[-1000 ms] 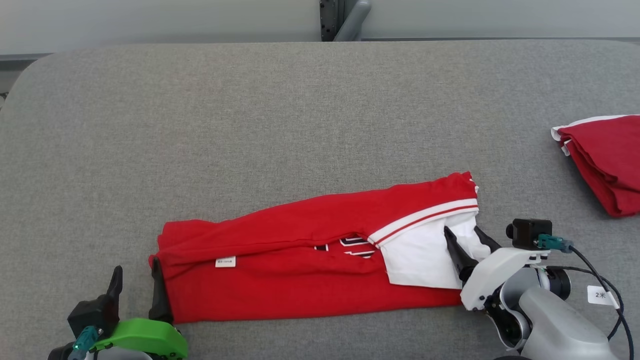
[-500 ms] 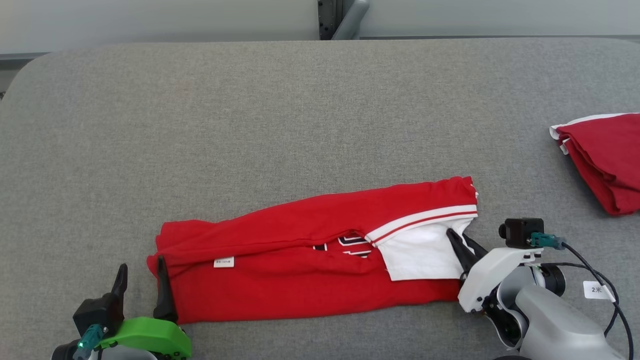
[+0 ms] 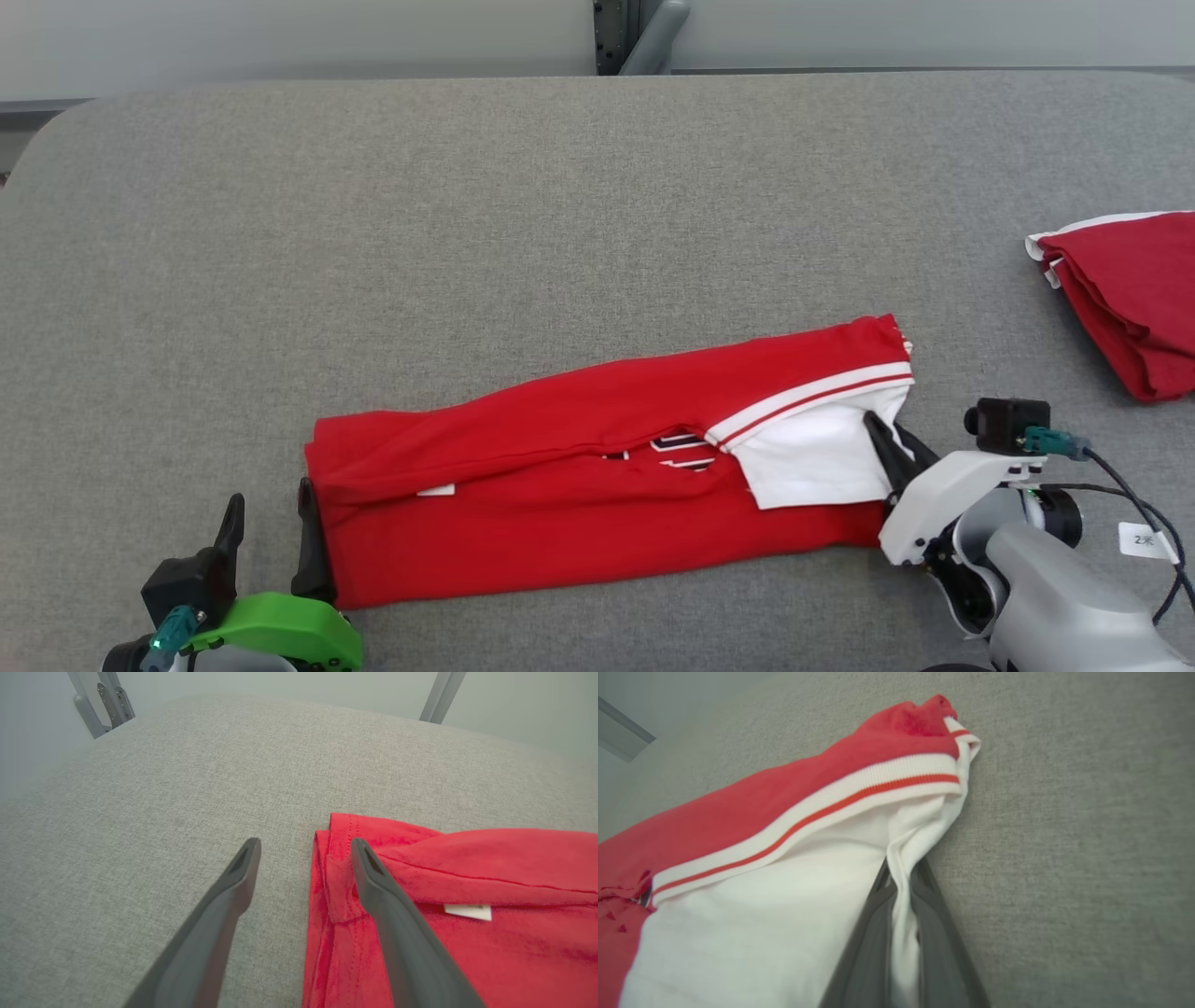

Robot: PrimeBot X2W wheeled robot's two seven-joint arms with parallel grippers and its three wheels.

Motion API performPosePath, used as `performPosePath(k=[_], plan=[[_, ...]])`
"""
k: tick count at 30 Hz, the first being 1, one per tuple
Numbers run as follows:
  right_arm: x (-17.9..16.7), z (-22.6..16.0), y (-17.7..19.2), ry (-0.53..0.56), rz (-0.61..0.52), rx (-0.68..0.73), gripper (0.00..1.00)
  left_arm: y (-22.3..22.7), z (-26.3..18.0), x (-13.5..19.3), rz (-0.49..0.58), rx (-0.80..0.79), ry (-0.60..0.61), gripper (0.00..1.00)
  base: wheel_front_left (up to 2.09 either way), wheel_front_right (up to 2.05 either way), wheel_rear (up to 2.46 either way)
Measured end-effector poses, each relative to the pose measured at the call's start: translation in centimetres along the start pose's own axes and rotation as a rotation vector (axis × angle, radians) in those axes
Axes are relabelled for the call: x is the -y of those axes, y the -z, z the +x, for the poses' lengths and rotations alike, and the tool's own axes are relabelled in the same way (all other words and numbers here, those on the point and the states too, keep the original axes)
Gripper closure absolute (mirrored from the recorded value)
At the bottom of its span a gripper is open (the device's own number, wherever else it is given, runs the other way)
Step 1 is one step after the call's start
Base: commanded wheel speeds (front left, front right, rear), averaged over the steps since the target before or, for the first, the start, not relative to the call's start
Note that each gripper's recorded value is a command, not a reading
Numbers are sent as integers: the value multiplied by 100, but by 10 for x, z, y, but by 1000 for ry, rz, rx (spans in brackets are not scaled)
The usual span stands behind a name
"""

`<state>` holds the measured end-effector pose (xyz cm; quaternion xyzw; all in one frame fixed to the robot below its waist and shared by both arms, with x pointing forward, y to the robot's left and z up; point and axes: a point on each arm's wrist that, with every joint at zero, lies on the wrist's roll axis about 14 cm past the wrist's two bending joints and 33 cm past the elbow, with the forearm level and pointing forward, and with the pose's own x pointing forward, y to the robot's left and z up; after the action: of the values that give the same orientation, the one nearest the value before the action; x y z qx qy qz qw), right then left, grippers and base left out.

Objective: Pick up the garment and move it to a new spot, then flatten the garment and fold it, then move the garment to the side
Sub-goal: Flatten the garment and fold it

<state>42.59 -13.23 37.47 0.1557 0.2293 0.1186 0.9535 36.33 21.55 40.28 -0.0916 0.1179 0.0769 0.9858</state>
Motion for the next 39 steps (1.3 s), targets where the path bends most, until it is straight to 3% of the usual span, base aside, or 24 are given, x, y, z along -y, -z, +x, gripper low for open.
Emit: performPosePath(k=[7,11,17,21,30,39], plan=[[45,-13,-36,110,-9,98,100,1,2,10,-1,-3,35,0,0,0,0],[45,-21,-57,98,-48,160,100,3,2,20,-4,-10,69,0,0,0,0],[-14,-23,-75,-91,-135,225,100,5,2,34,-4,-18,110,0,0,0,0],[-73,-23,-71,-263,-149,205,100,5,0,38,-8,-18,122,0,0,0,0],[-180,-22,-39,-565,-208,81,100,5,-11,36,-22,-16,121,0,0,0,0],[-246,0,9,-729,-316,-74,100,14,-36,12,-51,-35,48,0,0,0,0]])
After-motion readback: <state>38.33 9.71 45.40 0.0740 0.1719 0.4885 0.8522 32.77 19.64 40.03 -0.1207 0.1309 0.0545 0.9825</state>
